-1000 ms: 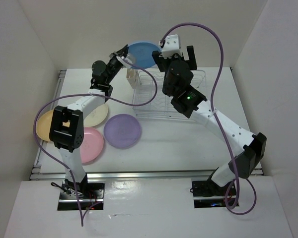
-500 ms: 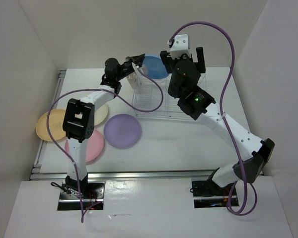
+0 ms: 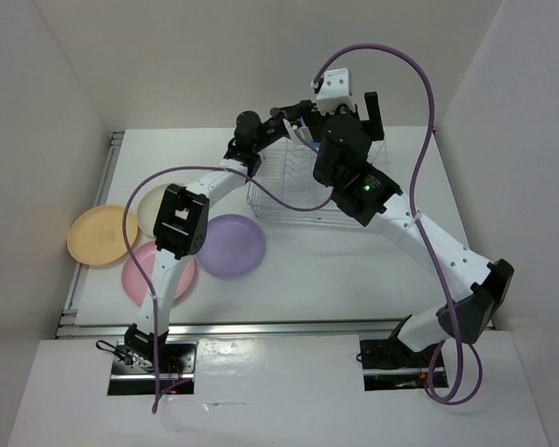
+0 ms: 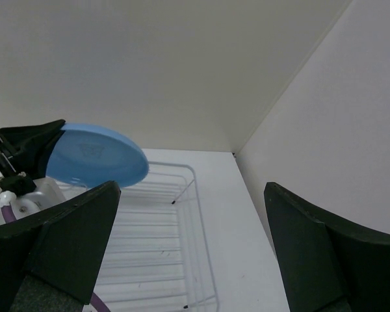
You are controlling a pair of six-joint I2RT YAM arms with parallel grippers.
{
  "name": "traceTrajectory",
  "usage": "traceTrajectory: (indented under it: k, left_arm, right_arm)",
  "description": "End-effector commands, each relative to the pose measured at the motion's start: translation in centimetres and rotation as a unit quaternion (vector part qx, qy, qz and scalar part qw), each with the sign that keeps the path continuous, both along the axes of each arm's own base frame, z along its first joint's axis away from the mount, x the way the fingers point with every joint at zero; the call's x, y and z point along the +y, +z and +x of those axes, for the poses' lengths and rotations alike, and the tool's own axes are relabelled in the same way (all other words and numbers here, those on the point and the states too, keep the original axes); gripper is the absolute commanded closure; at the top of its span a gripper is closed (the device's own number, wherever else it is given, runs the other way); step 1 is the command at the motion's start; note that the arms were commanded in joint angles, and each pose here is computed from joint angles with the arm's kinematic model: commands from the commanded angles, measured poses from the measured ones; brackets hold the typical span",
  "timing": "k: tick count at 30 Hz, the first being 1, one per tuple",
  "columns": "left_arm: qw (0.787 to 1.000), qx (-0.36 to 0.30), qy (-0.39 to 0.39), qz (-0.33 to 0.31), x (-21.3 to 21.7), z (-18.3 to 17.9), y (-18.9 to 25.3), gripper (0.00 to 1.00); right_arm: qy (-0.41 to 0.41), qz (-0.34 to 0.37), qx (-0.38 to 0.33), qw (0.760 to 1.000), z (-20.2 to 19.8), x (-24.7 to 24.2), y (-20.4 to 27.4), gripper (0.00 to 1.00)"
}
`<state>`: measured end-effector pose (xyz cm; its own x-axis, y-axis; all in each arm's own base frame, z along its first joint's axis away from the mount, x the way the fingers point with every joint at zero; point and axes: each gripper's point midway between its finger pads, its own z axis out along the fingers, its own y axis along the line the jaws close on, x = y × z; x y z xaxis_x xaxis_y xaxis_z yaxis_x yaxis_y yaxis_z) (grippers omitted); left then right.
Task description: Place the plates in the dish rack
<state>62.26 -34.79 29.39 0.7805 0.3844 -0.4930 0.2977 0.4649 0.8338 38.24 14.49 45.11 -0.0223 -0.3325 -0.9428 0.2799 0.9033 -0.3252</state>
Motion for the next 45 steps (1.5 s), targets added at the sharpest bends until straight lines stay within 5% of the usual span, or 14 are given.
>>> traceTrajectory:
  k: [1,12,13,14,16,17,24,29,34,38,42,45]
  left_arm:
    - [0.999,-0.001,0.041,0.017,4.0,1.4,-0.2,1.00]
    - [0.997,0.016,0.060,0.056,9.4,1.0,-0.1,0.99]
    - [0.997,0.018,0.036,0.070,8.7,0.5,-0.8,0.82]
    - [0.996,0.024,0.030,0.082,8.6,0.4,-1.7,0.29]
    - [0.996,0.058,0.029,0.053,8.7,0.2,-2.8,0.21]
    - [0.997,0.062,0.029,0.041,8.3,-0.1,-2.4,0.00]
    - [0.991,0.116,0.062,-0.031,7.4,-1.2,-0.5,0.00]
    - [0.958,0.207,0.168,-0.110,10.7,-2.6,4.9,0.00]
    - [0.925,0.272,0.238,-0.116,14.8,-5.9,7.3,0.00]
    - [0.849,0.394,0.302,-0.178,23.5,-8.3,4.9,0.00]
    - [0.666,0.565,0.389,-0.295,33.9,-10.2,-2.8,0.02]
    - [0.541,0.650,0.418,-0.333,40.5,-13.7,-9.4,0.16]
  right_arm:
    - [0.003,0.005,-0.005,1.000,-0.7,-0.4,0.2,0.00]
    - [0.015,0.005,0.008,1.000,0.5,0.8,-1.9,0.00]
    - [0.015,0.005,0.008,1.000,0.5,0.8,-1.9,0.00]
    - [0.015,0.005,0.008,1.000,0.5,0.8,-1.9,0.00]
    - [0.015,0.005,0.008,1.000,0.5,0.8,-1.9,0.00]
    - [0.015,0.005,0.009,1.000,0.4,0.7,-1.7,0.00]
    - [0.024,0.008,0.004,1.000,0.2,0.7,-1.6,0.00]
    - [0.053,0.010,0.017,0.998,0.5,1.8,-3.4,0.00]
    - [0.064,0.000,0.034,0.997,1.1,2.4,-5.3,0.00]
    - [0.061,0.001,0.037,0.997,2.1,1.6,-5.7,0.00]
    - [0.067,-0.008,0.037,0.997,2.6,1.0,-5.9,0.00]
    - [0.072,-0.007,0.030,0.997,2.8,1.2,-6.0,0.00]
